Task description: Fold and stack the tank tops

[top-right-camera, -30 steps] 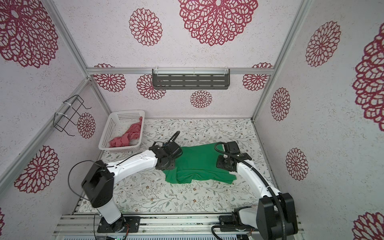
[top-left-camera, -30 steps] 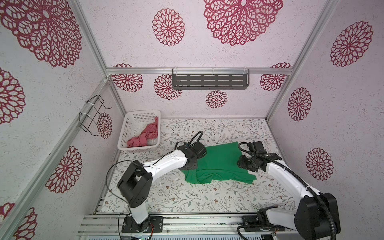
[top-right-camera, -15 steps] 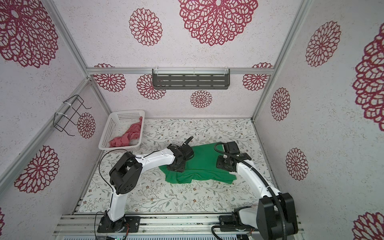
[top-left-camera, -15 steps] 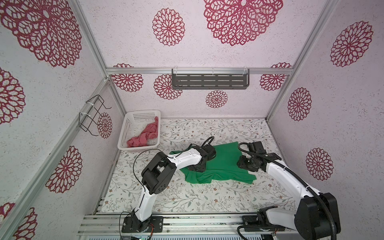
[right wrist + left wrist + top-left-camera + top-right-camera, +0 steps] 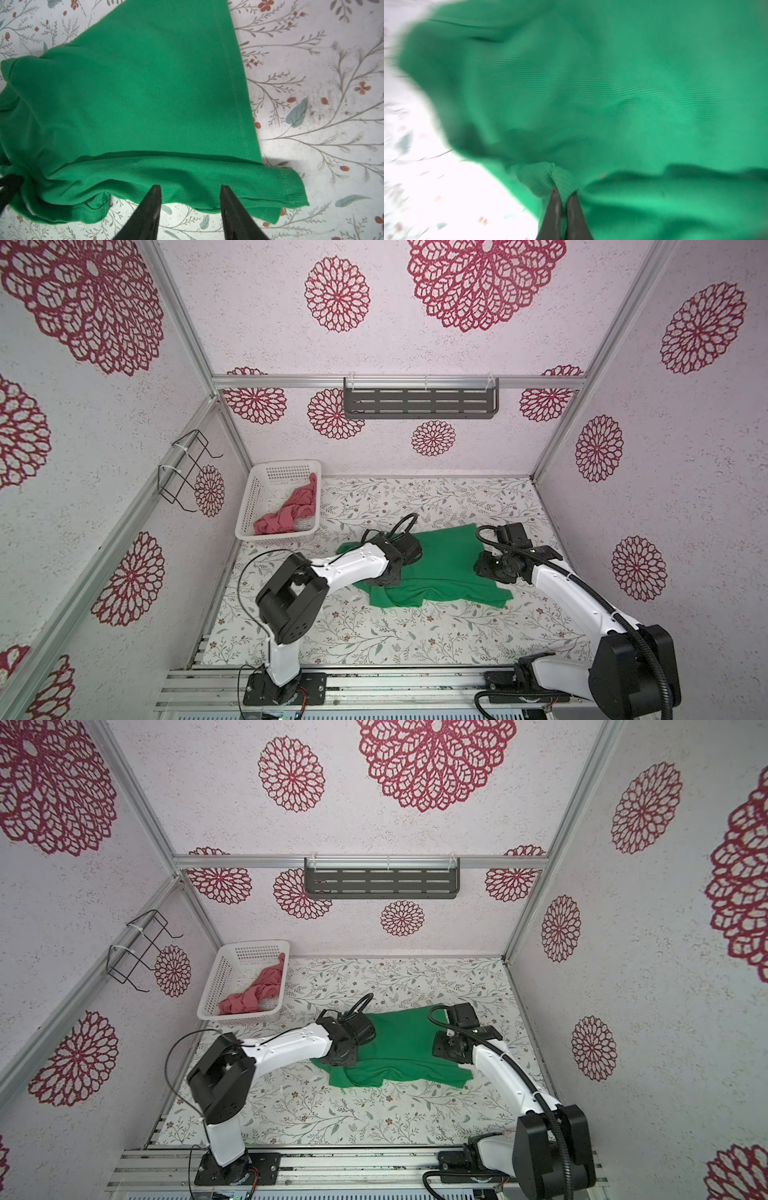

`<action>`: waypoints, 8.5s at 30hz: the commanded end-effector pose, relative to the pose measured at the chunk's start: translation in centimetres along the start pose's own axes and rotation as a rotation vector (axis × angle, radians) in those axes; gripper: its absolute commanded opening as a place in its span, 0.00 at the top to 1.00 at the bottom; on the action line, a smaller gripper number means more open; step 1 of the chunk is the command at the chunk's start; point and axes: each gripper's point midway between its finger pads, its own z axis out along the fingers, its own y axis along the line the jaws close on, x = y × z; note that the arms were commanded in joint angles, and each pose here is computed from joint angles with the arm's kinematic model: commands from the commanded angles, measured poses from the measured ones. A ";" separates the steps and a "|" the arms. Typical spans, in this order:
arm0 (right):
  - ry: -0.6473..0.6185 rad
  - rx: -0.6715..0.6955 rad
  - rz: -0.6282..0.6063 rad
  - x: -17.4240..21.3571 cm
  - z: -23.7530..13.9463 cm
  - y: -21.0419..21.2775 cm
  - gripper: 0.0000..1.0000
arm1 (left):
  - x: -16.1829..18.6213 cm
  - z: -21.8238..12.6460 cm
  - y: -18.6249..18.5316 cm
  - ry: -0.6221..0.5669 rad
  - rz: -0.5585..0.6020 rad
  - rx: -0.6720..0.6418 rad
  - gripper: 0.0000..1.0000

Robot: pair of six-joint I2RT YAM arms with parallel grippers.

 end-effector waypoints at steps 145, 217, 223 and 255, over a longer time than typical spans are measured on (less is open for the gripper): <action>0.067 0.143 0.058 0.6 -1.4 -3.1 0.52 | 0.2 -3.8 3.9 -0.018 -0.398 0.250 0.42; 0.177 0.148 0.267 11.7 1.8 -5.7 0.56 | 13.3 1.8 0.2 0.210 -0.995 0.319 0.92; 0.164 0.143 0.330 13.0 2.8 -6.4 0.57 | 13.4 2.3 0.7 0.219 -1.003 0.319 0.93; 0.126 0.156 0.161 6.8 -2.6 -3.7 1.00 | 5.6 -2.8 4.5 0.115 -0.744 0.237 1.00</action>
